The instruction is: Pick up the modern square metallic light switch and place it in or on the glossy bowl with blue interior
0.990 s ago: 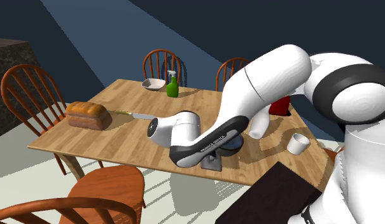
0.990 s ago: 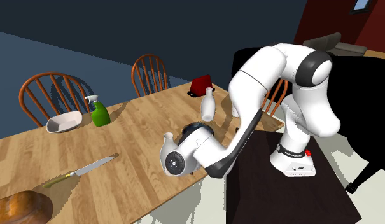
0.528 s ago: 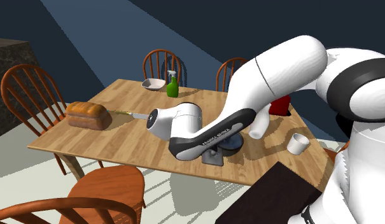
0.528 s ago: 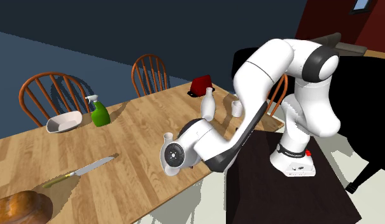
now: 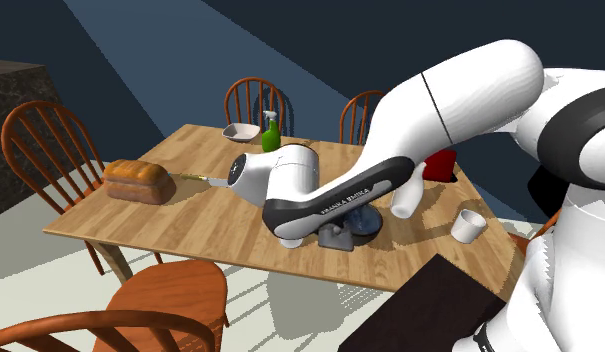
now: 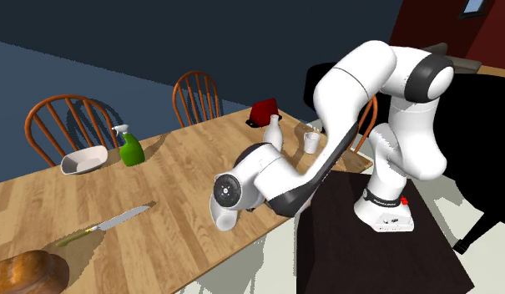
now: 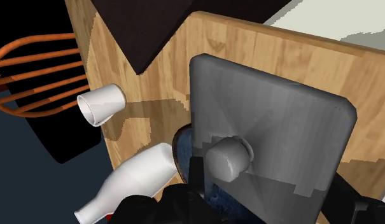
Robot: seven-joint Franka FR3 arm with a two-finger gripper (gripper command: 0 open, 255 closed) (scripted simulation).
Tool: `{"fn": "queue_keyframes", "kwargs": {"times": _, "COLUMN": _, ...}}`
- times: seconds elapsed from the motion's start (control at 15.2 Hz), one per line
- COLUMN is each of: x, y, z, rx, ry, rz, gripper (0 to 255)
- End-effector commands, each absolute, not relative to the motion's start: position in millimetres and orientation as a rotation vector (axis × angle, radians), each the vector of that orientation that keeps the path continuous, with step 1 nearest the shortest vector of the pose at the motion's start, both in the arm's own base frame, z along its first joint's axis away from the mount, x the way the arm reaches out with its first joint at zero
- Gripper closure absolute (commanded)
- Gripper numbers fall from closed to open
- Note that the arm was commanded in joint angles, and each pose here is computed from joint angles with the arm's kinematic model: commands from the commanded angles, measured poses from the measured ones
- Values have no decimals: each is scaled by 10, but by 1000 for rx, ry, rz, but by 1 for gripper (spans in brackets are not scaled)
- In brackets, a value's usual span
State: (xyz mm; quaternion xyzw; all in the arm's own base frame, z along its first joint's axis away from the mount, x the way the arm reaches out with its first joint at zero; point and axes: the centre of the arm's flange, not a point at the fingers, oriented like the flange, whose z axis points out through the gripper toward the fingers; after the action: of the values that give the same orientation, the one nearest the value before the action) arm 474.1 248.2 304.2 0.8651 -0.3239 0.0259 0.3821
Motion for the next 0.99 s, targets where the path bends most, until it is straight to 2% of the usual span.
{"fn": "queue_keyframes", "kwargs": {"times": 0.0, "x": 4777, "y": 2356, "z": 3096, "rx": 2207, "ry": -826, "rz": 66, "gripper": 255}}
{"fn": "queue_keyframes", "kwargs": {"times": 0.92, "x": 5301, "y": 604, "z": 3195, "rx": 2207, "ry": -826, "rz": 66, "gripper": 255}}
